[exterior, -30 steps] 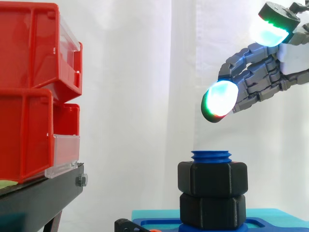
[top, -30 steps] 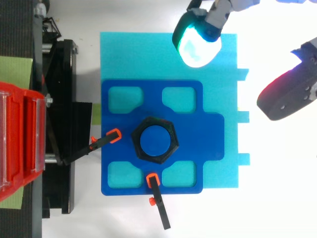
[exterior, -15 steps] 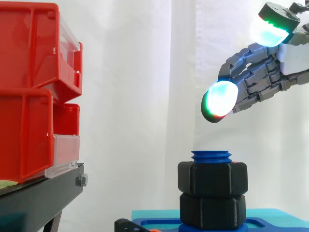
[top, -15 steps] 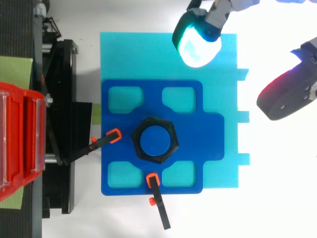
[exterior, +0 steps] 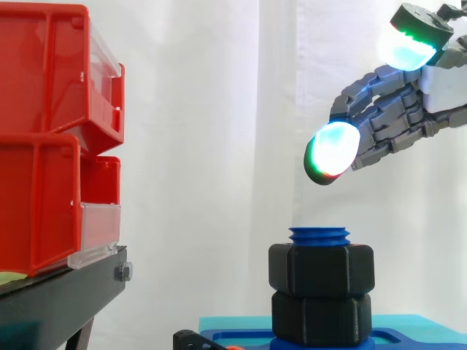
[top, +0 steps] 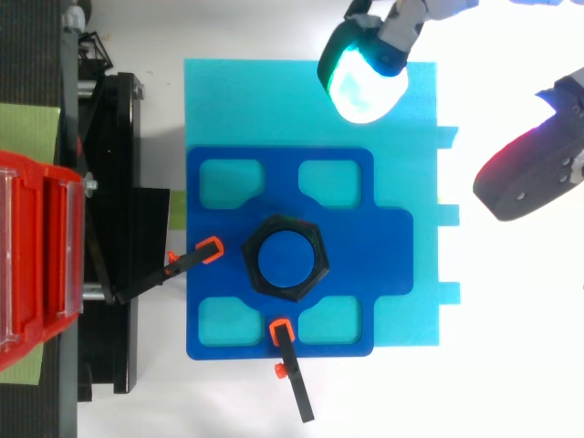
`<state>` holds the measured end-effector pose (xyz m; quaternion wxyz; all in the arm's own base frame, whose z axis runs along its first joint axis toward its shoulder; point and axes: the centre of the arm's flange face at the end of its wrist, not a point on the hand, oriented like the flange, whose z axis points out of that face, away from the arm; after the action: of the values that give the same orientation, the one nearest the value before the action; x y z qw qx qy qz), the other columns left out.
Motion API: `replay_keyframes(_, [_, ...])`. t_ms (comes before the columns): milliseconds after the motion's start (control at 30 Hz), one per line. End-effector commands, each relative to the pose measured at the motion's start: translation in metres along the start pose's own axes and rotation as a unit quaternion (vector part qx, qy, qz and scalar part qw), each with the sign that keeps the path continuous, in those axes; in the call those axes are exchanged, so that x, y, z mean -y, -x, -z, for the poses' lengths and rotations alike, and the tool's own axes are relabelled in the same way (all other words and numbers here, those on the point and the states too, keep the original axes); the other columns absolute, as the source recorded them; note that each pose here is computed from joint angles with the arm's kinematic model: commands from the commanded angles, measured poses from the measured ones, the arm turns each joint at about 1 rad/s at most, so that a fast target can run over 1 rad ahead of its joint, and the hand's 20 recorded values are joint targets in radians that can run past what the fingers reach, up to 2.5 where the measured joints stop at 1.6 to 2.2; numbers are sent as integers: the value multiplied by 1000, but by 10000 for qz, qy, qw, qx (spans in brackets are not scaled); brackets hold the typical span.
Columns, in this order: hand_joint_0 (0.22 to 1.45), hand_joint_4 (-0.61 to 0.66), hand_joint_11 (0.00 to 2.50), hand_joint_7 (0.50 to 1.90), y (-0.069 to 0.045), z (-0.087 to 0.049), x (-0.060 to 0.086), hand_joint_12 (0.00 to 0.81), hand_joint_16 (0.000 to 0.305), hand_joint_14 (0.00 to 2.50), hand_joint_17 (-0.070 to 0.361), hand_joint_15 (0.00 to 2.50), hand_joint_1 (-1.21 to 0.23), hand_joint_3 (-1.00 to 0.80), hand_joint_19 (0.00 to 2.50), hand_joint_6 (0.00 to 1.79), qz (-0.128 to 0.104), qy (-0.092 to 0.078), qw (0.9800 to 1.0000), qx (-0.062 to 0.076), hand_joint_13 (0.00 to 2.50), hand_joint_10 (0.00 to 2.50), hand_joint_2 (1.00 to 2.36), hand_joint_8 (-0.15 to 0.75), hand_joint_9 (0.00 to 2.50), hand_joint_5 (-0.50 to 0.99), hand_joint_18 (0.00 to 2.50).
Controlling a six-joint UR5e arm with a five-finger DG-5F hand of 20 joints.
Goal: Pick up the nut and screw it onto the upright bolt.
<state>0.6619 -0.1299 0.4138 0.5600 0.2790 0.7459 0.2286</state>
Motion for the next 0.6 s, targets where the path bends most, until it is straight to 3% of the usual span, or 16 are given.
replay_keyframes(0, [467, 92, 0, 710, -1, -1, 0, 331, 46, 0, 104, 0, -282, -500, 0, 502, 1, -3, 10000, -6, 0, 0, 1000, 173, 0, -263, 0])
replay_keyframes(567, [467, 100, 0, 713, 1, 0, 0, 331, 46, 0, 104, 0, -293, -500, 0, 502, -1, -3, 10000, 4, 0, 0, 1000, 178, 0, -265, 0])
